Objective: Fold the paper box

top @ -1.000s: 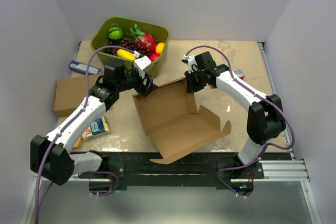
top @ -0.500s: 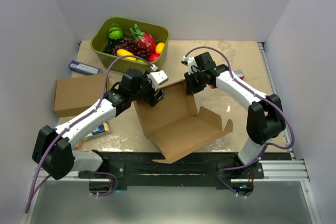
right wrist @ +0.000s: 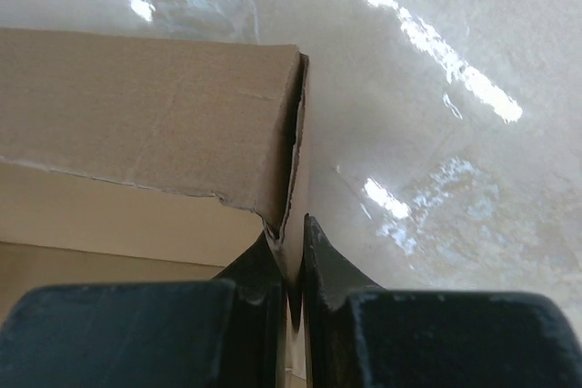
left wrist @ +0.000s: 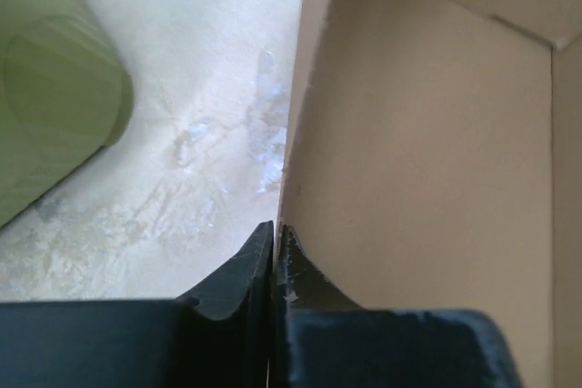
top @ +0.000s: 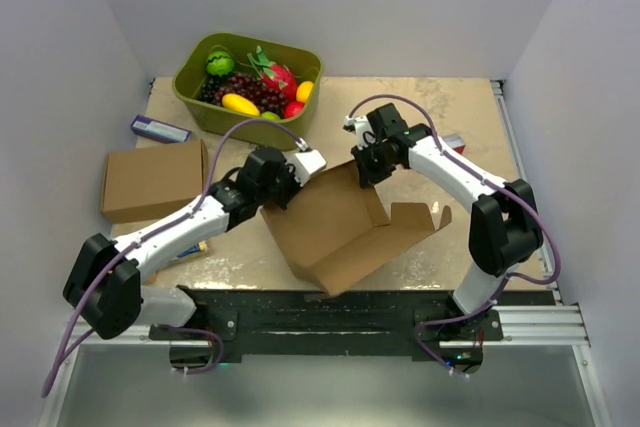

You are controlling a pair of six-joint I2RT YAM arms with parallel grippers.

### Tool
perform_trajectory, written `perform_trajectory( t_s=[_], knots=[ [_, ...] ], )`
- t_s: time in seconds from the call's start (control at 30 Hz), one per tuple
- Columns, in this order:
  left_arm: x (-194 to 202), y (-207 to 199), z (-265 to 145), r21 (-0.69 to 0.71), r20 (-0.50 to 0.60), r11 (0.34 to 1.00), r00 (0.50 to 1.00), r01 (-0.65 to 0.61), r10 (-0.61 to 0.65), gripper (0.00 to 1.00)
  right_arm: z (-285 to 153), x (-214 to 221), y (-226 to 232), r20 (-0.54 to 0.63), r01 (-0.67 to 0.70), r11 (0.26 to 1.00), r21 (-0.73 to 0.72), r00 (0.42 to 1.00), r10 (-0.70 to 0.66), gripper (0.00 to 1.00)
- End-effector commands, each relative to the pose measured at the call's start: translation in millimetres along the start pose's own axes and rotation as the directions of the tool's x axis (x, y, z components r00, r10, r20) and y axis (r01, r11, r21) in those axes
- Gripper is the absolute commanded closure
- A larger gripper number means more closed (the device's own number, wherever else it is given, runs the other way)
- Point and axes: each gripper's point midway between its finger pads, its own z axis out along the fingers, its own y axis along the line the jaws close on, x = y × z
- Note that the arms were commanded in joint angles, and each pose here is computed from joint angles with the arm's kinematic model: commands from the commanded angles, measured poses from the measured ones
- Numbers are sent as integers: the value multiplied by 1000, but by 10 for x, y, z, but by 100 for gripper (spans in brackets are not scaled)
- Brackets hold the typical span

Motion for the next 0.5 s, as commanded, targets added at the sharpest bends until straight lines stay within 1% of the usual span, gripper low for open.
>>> perform_trajectory(
  t_s=[0.0,0.1,0.33,0.47],
  knots=[
    [258,-270,-5,27,-71,1000,997,3,-1,100,-100,-166,127,63,34,999,-9,997,-34,100],
    [271,-279,9,17,-83,1000,996,-4,5,100,-53,-101,124,42,40,999,9,998,-40,100],
    [280,-326,-6,31,-91,999,996,-12,15,100,-104,-124,49,60,88,992,91,994,-94,100],
    [305,-346,-20,31,-102,999,995,-13,16,100,-95,-69,-21,27,122,981,148,992,-127,100]
  ],
)
